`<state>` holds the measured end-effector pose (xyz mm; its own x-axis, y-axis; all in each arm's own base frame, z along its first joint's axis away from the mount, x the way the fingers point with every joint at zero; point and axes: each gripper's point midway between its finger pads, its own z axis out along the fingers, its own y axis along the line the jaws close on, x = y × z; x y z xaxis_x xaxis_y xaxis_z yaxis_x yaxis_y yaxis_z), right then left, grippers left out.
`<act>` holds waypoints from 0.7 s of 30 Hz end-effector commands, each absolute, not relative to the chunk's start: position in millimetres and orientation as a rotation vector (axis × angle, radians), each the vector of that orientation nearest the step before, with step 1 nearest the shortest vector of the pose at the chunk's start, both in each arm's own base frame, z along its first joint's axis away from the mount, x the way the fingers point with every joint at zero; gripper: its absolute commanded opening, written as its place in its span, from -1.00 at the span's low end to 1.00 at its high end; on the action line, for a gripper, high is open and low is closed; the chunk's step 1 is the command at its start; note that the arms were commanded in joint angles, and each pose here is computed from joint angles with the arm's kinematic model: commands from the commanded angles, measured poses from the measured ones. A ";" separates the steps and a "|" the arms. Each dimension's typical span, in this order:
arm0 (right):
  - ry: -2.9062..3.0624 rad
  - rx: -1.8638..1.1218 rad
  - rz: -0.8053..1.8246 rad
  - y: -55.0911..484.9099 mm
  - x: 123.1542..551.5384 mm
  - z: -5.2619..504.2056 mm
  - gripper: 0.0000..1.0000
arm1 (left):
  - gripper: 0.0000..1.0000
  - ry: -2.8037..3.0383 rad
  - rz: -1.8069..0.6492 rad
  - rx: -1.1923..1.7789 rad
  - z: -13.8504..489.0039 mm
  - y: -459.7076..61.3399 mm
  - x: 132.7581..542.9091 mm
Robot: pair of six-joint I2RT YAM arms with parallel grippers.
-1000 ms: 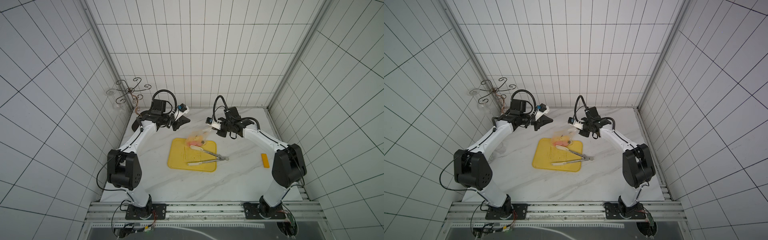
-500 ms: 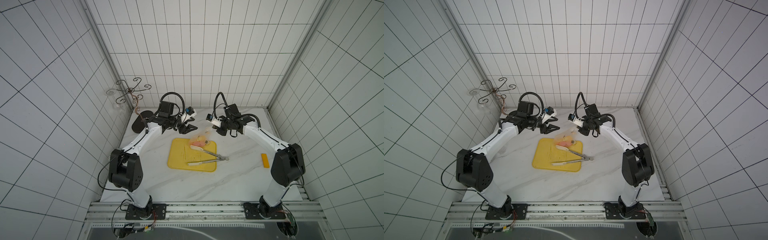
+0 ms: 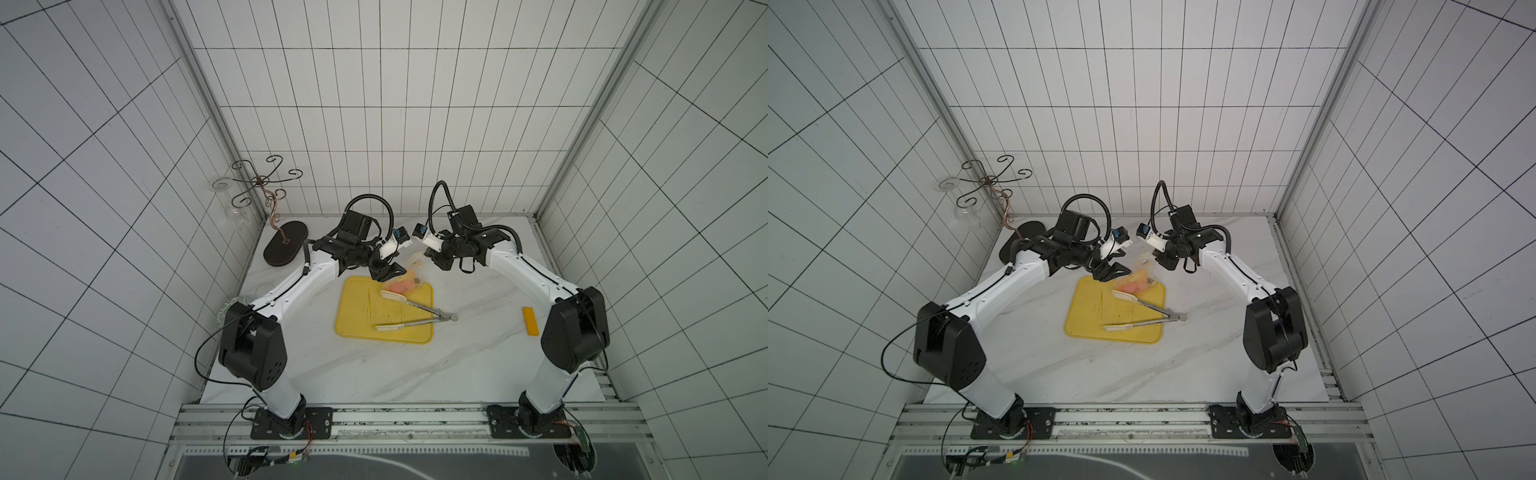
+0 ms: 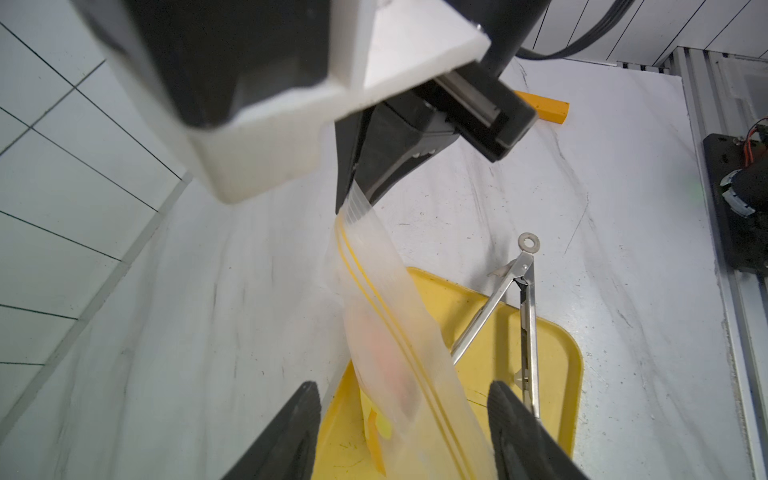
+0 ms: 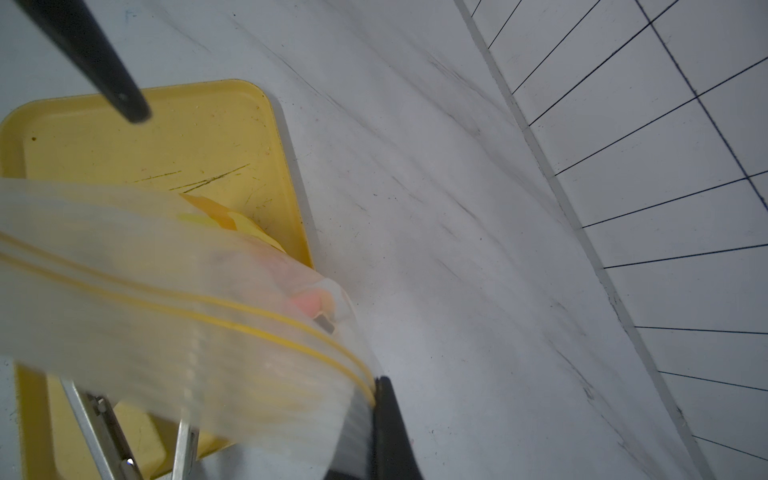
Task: Put the cookies into a resealable bag to prevent moisture
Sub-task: Close the ziploc bag at the center of the board, then place the ziploc bag at the center of the board.
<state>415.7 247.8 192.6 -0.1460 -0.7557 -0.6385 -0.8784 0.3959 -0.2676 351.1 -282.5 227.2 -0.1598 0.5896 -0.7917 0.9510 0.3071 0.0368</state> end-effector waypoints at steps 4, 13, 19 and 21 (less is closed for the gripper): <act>1.907 -1.363 0.231 252.8 426.6 216.7 -1.00 | 0.28 1.969 -0.542 1.338 218.8 -293.3 323.4; 1.915 -1.363 0.262 253.3 420.6 215.1 -1.00 | -0.25 2.042 -0.257 1.252 205.0 -278.0 365.1; 1.913 -1.358 0.261 251.8 421.9 217.1 -1.00 | -0.82 2.120 -0.184 1.305 194.0 -264.2 356.5; 1.909 -1.356 0.258 252.1 422.8 218.4 -1.00 | -1.00 2.145 -0.117 1.315 190.3 -253.9 357.0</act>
